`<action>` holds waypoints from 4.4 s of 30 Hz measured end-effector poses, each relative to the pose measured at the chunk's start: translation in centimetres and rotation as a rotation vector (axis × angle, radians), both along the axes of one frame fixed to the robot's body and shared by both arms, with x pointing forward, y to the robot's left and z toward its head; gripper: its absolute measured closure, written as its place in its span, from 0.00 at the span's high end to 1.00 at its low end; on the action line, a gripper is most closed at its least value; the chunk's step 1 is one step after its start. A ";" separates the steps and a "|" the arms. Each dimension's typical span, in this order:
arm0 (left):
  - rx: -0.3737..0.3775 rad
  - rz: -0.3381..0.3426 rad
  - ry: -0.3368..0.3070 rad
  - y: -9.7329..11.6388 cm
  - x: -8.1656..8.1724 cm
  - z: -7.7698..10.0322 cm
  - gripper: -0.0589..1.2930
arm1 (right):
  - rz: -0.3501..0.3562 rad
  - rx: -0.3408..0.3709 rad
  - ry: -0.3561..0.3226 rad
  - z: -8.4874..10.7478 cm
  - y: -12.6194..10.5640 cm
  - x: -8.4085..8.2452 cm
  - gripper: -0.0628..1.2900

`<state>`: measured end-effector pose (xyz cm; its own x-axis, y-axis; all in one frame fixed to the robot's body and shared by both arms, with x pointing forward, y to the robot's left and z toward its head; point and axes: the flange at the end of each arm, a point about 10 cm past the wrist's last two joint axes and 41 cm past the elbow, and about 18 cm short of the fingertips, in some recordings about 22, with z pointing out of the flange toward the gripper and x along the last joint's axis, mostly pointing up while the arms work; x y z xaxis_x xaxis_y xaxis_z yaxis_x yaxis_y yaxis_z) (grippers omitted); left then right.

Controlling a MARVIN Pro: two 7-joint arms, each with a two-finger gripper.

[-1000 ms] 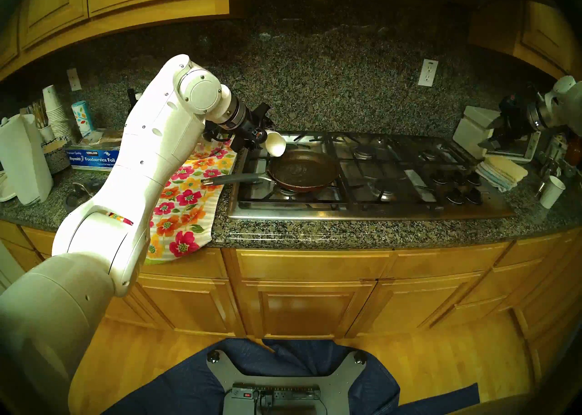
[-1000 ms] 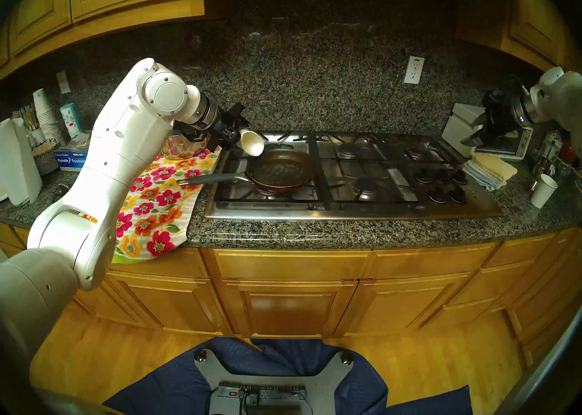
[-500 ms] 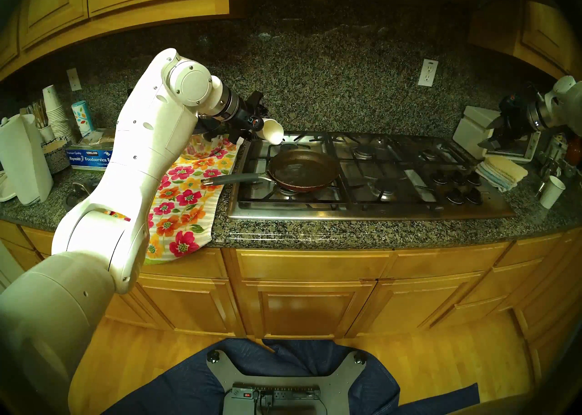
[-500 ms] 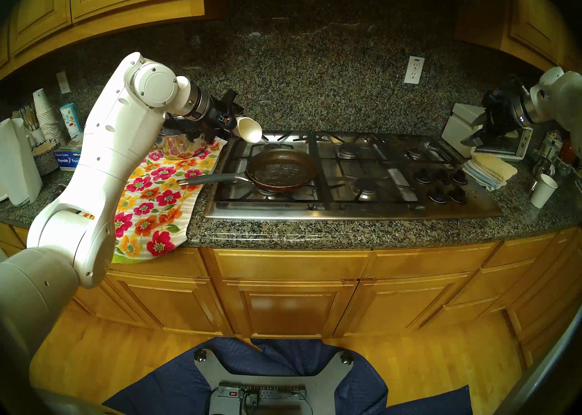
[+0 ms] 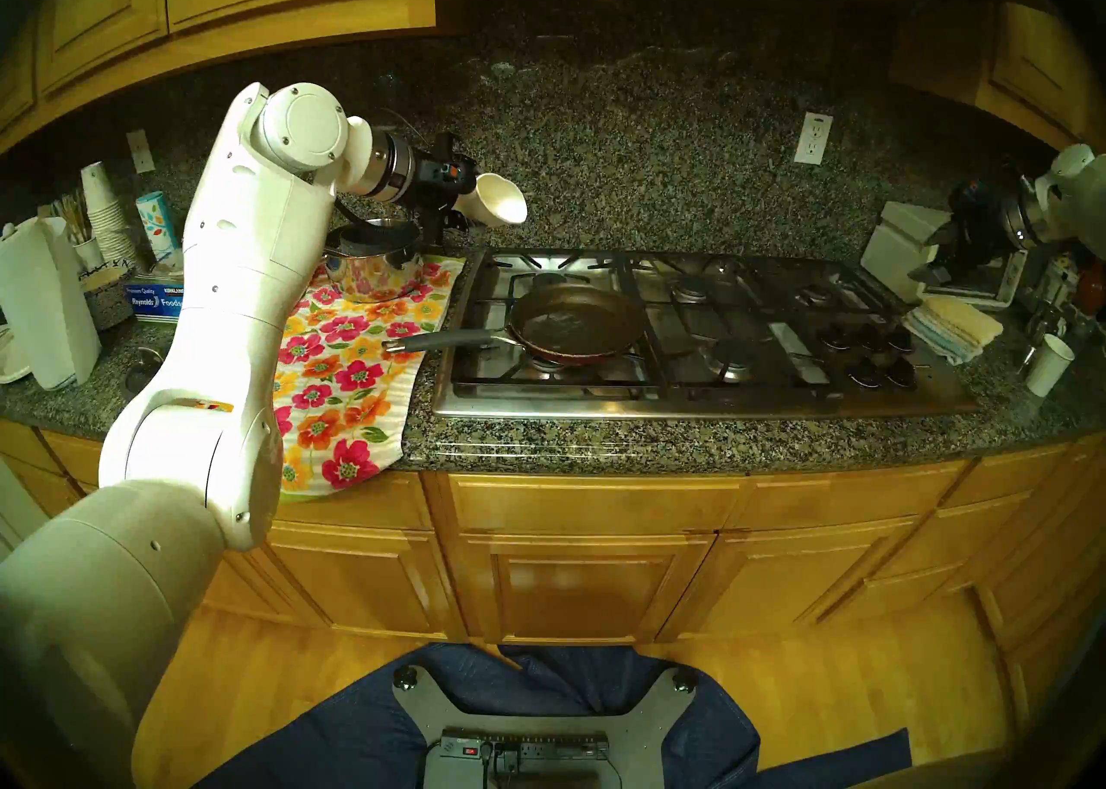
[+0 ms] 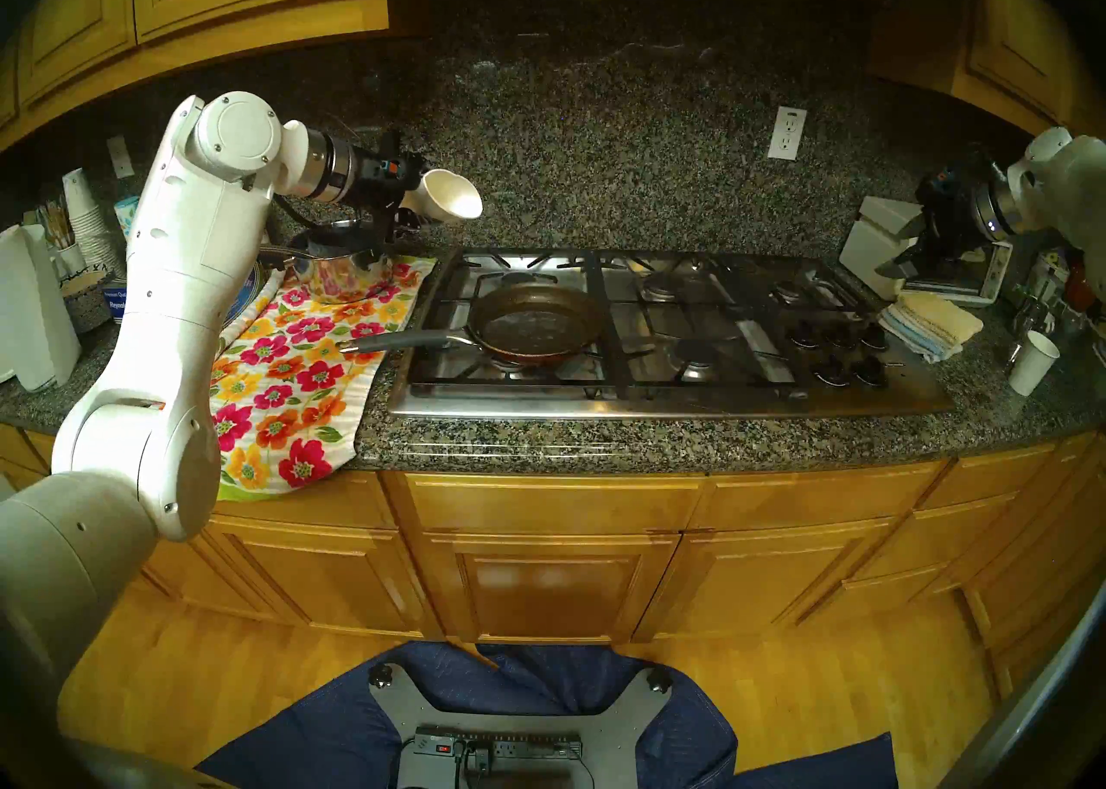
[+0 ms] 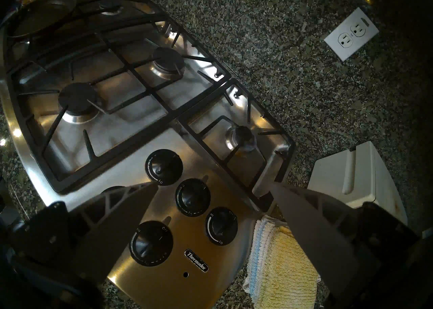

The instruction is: Pick up the water cup, pour water into the pot, turn on the stove

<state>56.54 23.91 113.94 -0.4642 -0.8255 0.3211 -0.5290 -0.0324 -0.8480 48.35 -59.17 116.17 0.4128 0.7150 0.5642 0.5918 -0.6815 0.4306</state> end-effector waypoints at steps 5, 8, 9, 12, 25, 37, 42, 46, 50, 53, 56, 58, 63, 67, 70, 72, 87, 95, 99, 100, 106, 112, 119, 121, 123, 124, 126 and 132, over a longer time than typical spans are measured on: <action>-0.157 0.052 0.026 2.3 -0.5 0.3 0.57 | 0.000 0.000 0.000 0.0 0.0 0.0 0.96; -0.244 0.079 0.040 3.9 -1.1 0.0 0.57 | 0.000 0.000 0.000 0.0 0.0 0.0 0.96; -0.269 0.088 0.045 4.4 -1.3 -0.2 0.57 | 0.000 0.000 0.000 0.0 0.0 0.0 0.96; -0.347 0.120 0.066 6.2 -1.9 -1.0 0.57 | 0.000 0.000 0.000 0.0 0.0 0.0 0.96; -0.611 0.247 0.111 12.9 -5.9 -4.8 0.61 | 0.000 0.000 0.000 0.0 0.0 0.0 0.96; -0.807 0.320 0.126 18.5 -9.5 -11.1 0.65 | 0.000 0.000 0.000 0.0 0.0 0.0 0.96; -0.879 0.315 0.134 20.1 -9.9 -14.4 0.67 | 0.000 0.000 0.000 0.0 0.0 0.0 0.96; -0.917 0.302 0.144 20.8 -10.0 -16.1 0.67 | 0.000 0.000 0.000 0.0 0.0 0.0 0.96; -0.939 0.282 0.150 21.3 -10.3 -17.3 0.67 | 0.000 0.000 0.000 0.0 0.0 0.0 0.96; -0.944 0.272 0.151 21.5 -10.6 -17.7 0.67 | 0.000 0.000 0.000 0.0 0.0 0.0 0.96; -0.945 0.262 0.148 21.6 -10.8 -17.9 0.67 | 0.000 0.000 0.000 0.0 0.0 0.0 0.96; -0.945 0.259 0.148 21.7 -11.0 -18.1 0.67 | 0.000 0.000 0.000 0.0 0.0 0.0 0.96; -0.942 0.259 0.159 22.0 -11.4 -19.0 0.67 | 0.000 0.000 0.000 0.0 0.0 0.0 0.96; -0.938 0.263 0.181 22.2 -12.1 -19.9 0.67 | 0.000 0.000 0.000 0.0 0.0 0.0 0.96; -0.936 0.271 0.199 22.3 -12.6 -20.8 0.69 | 0.000 0.000 0.000 0.0 0.0 0.0 0.96; -0.937 0.275 0.208 22.4 -12.8 -21.2 0.70 | 0.000 0.000 0.000 0.0 0.0 0.0 0.96; -1.013 0.313 0.267 23.2 -13.0 -25.8 0.73 | 0.000 0.000 0.000 0.0 0.0 0.0 0.96; -1.016 0.317 0.260 23.8 -13.0 -26.8 0.76 | 0.000 0.000 0.000 0.0 0.0 0.0 0.96; -1.004 0.313 0.253 24.1 -13.0 -26.9 0.76 | 0.000 0.000 0.000 0.0 0.0 0.0 0.96; -1.001 0.312 0.251 24.1 -13.0 -26.9 0.76 | 0.000 0.000 0.000 0.0 0.0 0.0 0.96; -0.984 0.299 0.246 24.1 -13.1 -26.8 0.79 | 0.000 0.000 0.000 0.0 0.0 0.0 0.96; -0.967 0.281 0.244 23.9 -13.2 -26.5 0.94 | 0.000 0.000 0.000 0.0 0.0 0.0 0.96; -0.955 0.276 0.236 23.9 -13.2 -26.3 0.94 | 0.000 0.000 0.000 0.0 0.0 0.0 0.96; -0.952 0.277 0.232 24.0 -13.3 -26.4 0.94 | 0.000 0.000 0.000 0.0 0.0 0.0 0.96; -0.951 0.279 0.228 24.0 -13.3 -26.4 0.94 | 0.000 0.000 0.000 0.0 0.0 0.0 0.96; -0.950 0.280 0.226 24.0 -13.3 -26.4 0.94 | 0.000 0.000 0.000 0.0 0.0 0.0 0.96; -0.949 0.281 0.224 24.1 -13.3 -26.4 0.94 | 0.000 0.000 0.000 0.0 0.0 0.0 0.96; -0.947 0.284 0.217 24.2 -13.4 -26.5 0.94 | 0.000 0.000 0.000 0.0 0.0 0.0 0.96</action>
<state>43.11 48.10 87.46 -0.1435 -0.2582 0.9554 -0.5369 -0.7906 -0.2943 48.34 -59.18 116.18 0.4129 0.7150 0.5642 0.5918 -0.6815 0.4306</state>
